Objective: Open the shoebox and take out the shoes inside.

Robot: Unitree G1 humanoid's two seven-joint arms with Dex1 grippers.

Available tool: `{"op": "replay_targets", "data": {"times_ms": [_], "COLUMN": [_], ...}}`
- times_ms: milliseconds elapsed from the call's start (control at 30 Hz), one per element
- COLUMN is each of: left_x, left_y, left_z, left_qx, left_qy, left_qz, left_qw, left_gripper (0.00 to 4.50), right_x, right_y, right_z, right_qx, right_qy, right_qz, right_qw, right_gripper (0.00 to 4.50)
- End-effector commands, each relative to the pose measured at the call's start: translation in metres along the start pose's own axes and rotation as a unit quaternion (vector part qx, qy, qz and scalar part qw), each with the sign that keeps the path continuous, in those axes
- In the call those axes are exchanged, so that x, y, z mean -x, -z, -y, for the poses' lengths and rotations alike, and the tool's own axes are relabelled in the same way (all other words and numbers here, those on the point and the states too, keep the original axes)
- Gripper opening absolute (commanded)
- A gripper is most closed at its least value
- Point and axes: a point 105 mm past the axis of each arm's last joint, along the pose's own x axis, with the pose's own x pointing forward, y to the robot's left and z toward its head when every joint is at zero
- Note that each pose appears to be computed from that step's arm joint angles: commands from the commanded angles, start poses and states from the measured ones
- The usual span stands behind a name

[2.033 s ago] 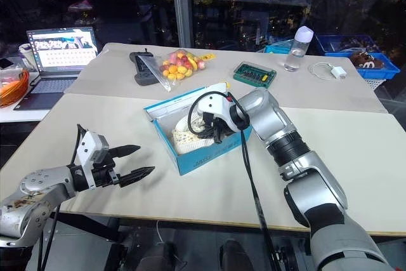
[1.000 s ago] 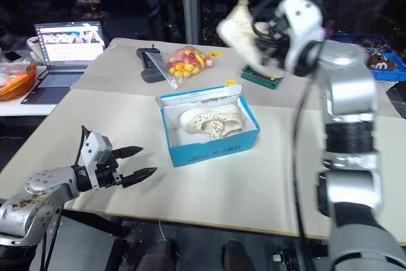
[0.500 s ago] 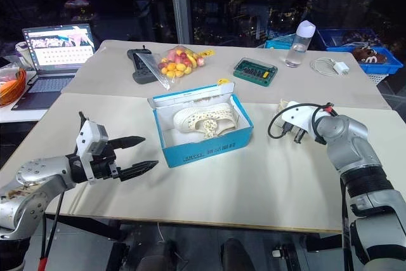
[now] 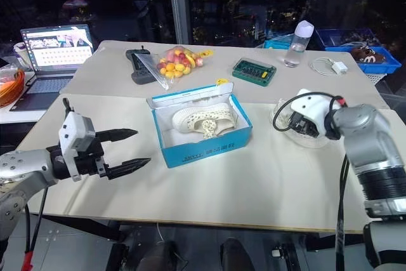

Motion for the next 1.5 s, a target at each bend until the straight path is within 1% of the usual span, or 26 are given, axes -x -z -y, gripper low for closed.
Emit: {"op": "replay_targets", "data": {"times_ms": [33,67,133,233,300,367,433,500,633,800,967,1067,1200,1267,1400,1500], "left_x": [0.002,0.001,-0.001,-0.003,-0.003,-0.003,-0.003,-0.003,-0.003,-0.003,-0.003,-0.004,-0.004,-0.005,-0.006,-0.006], "left_y": [-0.005,-0.005,-0.006,-0.007,-0.007,-0.007,-0.007,-0.006,-0.006,-0.007,-0.008,-0.007,-0.007,-0.007,-0.007,-0.007], "left_z": [0.001,0.002,0.002,0.001,0.001,0.002,0.003,0.005,0.008,0.01,0.012,0.012,0.013,0.014,0.014,0.014], "left_qx": [-0.008,-0.008,-0.008,-0.008,-0.009,-0.008,-0.008,-0.007,-0.005,-0.002,-0.001,0.0,-0.001,0.0,0.0,0.0], "left_qy": [0.002,0.004,0.006,0.006,0.006,0.006,0.006,0.005,0.005,0.005,0.005,0.005,0.008,0.01,0.012,0.014], "left_qz": [0.005,0.006,0.008,0.011,0.012,0.012,0.012,0.012,0.013,0.014,0.014,0.014,0.013,0.013,0.012,0.012], "left_qw": [1.0,1.0,1.0,1.0,1.0,1.0,1.0,1.0,1.0,1.0,1.0,1.0,1.0,1.0,1.0,1.0], "left_gripper": [4.5,4.5,4.5,4.5,4.5,4.5,4.5,4.5,4.5,4.5,4.5,4.5,4.5,4.5,4.5,4.5], "right_x": [0.027,0.024,0.015,-0.015,-0.035,-0.051,-0.069,-0.084,-0.103,-0.118,-0.118,-0.115,-0.113,-0.112,-0.111,-0.109], "right_y": [-0.077,-0.101,-0.13,-0.147,-0.145,-0.134,-0.122,-0.114,-0.101,-0.091,-0.105,-0.108,-0.109,-0.11,-0.114,-0.121], "right_z": [0.006,-0.001,-0.016,-0.045,-0.059,-0.065,-0.065,-0.057,-0.054,-0.065,-0.074,-0.075,-0.076,-0.074,-0.072,-0.07], "right_qx": [0.03,0.037,0.046,0.074,0.083,0.091,0.105,0.124,0.172,0.207,0.184,0.177,0.167,0.161,0.149,0.128], "right_qy": [-0.042,-0.068,-0.11,-0.157,-0.17,-0.174,-0.159,-0.128,-0.098,-0.089,-0.089,-0.086,-0.078,-0.07,-0.055,-0.044], "right_qz": [0.129,0.169,0.209,0.204,0.185,0.16,0.129,0.103,0.066,0.051,0.084,0.091,0.092,0.093,0.096,0.11], "right_qw": [0.99,0.983,0.971,0.963,0.964,0.967,0.973,0.979,0.978,0.973,0.975,0.976,0.978,0.98,0.983,0.985], "right_gripper": [2.71,2.71,2.71,2.71,2.71,2.71,2.71,2.71,2.71,2.71,2.71,1.97,0.57,0.05,0.05,0.05]}}
